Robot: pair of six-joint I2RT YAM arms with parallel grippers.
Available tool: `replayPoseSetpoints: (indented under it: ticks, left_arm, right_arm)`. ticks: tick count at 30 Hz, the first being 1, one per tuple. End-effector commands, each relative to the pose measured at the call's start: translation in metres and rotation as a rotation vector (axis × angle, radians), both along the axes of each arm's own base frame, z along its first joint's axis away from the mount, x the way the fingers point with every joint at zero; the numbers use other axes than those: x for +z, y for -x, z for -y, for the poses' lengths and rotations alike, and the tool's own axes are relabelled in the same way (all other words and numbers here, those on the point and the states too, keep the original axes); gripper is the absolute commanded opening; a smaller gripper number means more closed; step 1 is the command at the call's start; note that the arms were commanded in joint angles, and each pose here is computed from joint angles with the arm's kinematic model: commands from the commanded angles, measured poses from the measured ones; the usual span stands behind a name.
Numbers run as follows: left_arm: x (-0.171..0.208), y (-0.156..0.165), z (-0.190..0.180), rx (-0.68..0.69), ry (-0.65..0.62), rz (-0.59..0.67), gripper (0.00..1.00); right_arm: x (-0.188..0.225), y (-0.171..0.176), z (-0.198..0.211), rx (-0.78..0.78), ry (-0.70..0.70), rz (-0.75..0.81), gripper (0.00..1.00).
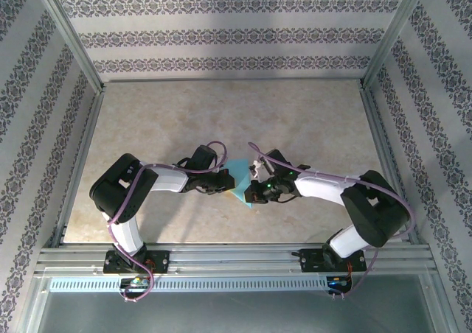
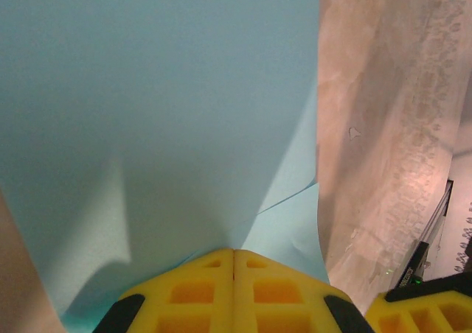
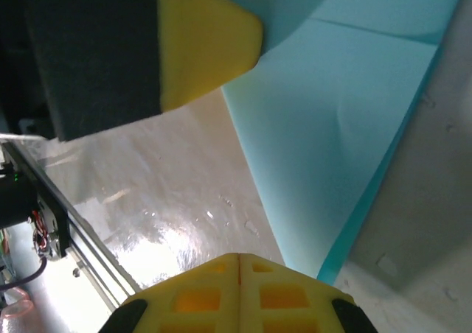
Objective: Fold a paper plane with a square sheet of paper (fold left side to right side)
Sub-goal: Third fold the triangle at the center of the table.
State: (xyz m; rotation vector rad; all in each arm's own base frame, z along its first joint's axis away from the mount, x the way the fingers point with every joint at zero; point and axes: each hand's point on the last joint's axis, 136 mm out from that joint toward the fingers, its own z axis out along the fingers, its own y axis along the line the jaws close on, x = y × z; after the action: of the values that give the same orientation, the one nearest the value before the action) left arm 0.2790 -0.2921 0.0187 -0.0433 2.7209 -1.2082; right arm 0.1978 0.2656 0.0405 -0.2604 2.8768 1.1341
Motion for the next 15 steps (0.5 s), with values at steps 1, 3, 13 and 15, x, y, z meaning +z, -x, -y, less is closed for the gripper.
replayPoseSetpoints:
  ticks: [1,3,13,15]
  left_arm:
    - [-0.030,0.009,-0.013,0.016,-0.104,-0.054,0.00]
    - [-0.029,0.008,-0.012,0.015,-0.101,-0.052,0.00]
    - [-0.021,0.006,-0.008,0.012,-0.078,-0.035,0.00]
    - [-0.015,0.003,-0.006,0.009,-0.067,-0.019,0.03]
  right_arm:
    - [-0.001,-0.011,-0.006,-0.011,0.014,0.029,0.00]
    - [-0.008,-0.011,-0.002,-0.016,0.048,0.025,0.00]
    - [-0.035,-0.003,0.018,-0.022,0.180,-0.014,0.00]
    - [-0.040,-0.001,0.022,-0.021,0.202,-0.031,0.00]
